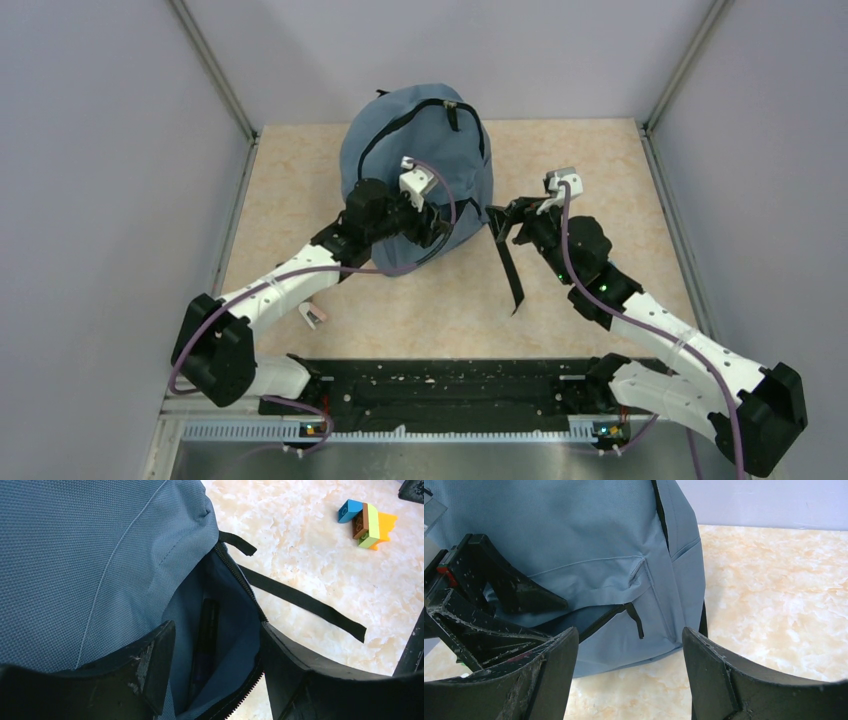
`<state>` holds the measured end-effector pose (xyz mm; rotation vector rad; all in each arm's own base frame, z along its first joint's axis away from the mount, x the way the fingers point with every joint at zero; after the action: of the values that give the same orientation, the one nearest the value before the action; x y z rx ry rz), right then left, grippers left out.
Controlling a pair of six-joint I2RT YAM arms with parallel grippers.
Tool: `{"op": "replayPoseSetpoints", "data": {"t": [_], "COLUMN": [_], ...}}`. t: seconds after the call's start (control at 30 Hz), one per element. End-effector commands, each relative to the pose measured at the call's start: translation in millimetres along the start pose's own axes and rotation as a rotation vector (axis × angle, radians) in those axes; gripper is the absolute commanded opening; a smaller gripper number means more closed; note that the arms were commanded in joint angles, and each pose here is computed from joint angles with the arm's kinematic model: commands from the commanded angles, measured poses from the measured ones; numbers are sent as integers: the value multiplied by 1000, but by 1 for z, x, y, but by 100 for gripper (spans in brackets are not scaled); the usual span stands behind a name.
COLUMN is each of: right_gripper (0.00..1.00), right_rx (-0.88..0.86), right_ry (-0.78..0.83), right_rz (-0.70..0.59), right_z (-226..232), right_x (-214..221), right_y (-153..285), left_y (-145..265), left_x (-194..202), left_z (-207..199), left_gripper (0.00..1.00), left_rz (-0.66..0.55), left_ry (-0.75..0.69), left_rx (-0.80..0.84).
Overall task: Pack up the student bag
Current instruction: Place the stationery in the student bag.
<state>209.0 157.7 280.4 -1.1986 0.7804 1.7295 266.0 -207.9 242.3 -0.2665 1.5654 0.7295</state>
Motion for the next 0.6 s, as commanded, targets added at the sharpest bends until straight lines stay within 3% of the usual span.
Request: {"op": "replayPoseSetpoints", "data": {"t": [0.0,0.2,0.3,0.57], "right_gripper": [74,75,75,75], "right_rx": [-8,0,4,21], "right_ry": [-15,-13,-11,9], "right_rz": [-35,-34,-32,-18], "right_z": [1,0,0,-5], "right_x": [-8,-6,-6,1], "right_y": [-1,-1,-2,-2], "left_y": [8,41,63,114], "left_x": [-25,-55,-59,16], "left_z": [4,-3,-13,-18], "left_gripper": [68,68,68,70], "left_rz": [-73,-191,-191,230], "left_ry": [-2,99,191,537], "left_rx": [-53,-122,-136,-439]}}
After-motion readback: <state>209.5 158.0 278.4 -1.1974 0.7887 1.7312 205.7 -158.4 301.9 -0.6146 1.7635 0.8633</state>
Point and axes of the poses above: each gripper's point midway between its finger pads, its own y axis back along the fingers, its own z axis along the line the jaws close on, x = y × z, the point moved 10 cm from there along y, back along the fingers, and after that the axes turned 6 degrees about -y, right-handed, at the moved point
